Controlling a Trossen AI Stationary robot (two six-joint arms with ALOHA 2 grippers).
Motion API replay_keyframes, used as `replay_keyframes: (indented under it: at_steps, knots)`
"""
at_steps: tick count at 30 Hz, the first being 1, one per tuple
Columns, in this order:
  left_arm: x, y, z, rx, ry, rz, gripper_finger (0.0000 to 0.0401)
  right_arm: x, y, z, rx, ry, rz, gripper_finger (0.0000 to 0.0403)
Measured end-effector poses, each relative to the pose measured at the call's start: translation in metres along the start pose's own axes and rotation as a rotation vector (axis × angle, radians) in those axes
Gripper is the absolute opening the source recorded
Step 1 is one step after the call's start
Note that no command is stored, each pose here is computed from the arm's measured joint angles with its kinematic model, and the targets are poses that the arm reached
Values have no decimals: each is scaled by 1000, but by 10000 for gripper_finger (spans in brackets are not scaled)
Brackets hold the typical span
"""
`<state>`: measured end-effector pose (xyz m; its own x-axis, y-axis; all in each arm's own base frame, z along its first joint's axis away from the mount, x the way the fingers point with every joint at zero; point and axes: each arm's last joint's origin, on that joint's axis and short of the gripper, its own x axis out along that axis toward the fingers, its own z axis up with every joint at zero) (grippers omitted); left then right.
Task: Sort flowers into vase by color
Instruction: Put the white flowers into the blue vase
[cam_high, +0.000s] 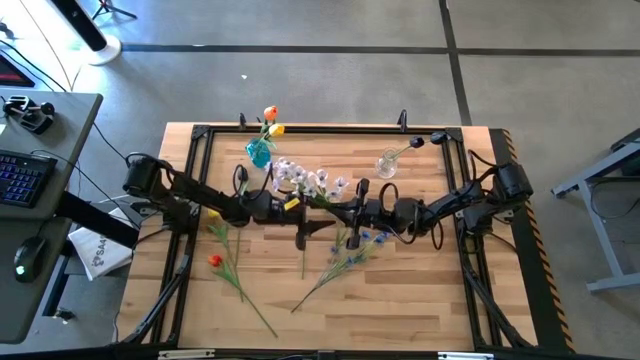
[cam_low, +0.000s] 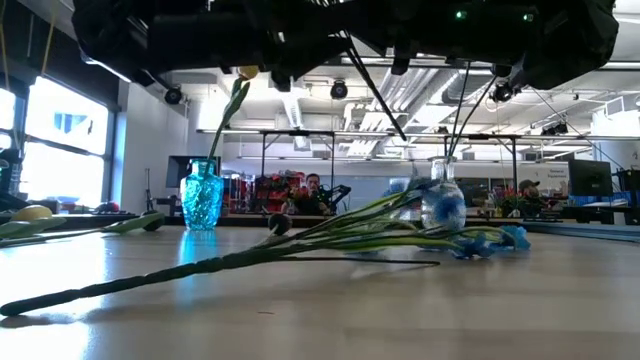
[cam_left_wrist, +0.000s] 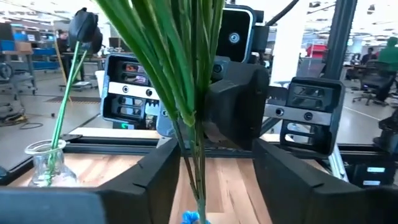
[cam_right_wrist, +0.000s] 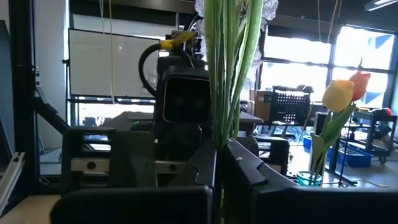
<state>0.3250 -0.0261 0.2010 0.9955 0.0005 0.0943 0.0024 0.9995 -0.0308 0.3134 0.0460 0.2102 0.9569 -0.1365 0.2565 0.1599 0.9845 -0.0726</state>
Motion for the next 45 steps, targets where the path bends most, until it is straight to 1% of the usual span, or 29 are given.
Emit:
replay_keyframes:
  at_steps: [3, 10, 16, 17, 19, 23, 25, 27, 31, 35, 38, 41, 43, 45]
  knots:
    - [0, 0, 0, 1, 1, -27, 158, 0, 0, 0, 0, -1, 4, 5]
    - [0, -1, 0, 25, 2, -54, 86, 0, 2, 0, 2, -13, 71, 5]
    - [0, -1, -1, 45, 8, -57, 15, 0, 2, 0, 25, -11, 75, 5]
    - [0, -2, -1, 52, 12, -58, 8, 0, 2, 0, 28, -8, 77, 5]
    - [0, -2, -2, 55, 22, -60, 6, 0, 3, -1, 24, 1, 85, 5]
    - [-1, -5, -5, 73, 45, -72, 3, 0, 5, -2, 21, 3, 161, 6]
    - [-1, -8, -6, 82, 59, -73, 3, 0, 5, -3, 26, 9, 170, 15]
    - [-2, -9, -8, 94, 89, -66, 2, -1, 5, -3, 45, 9, 173, 35]
    - [-5, -11, -19, 139, 208, 19, 1, 0, 5, 0, 53, -4, 171, 98]
    - [-11, -12, -16, 170, 293, 125, 1, -2, 5, 6, 50, -8, 175, 164]
    - [-19, -13, -9, 204, 351, 220, 1, -5, 11, 13, 19, -8, 196, 201]
    - [-31, -14, 5, 247, 402, 331, 1, -9, 17, 25, -9, -27, 220, 225]
    - [-42, -15, 12, 280, 446, 407, 0, -13, 22, 32, -21, -38, 235, 233]
    - [-52, -15, 23, 303, 459, 480, 0, -17, 28, 38, -39, -42, 260, 235]
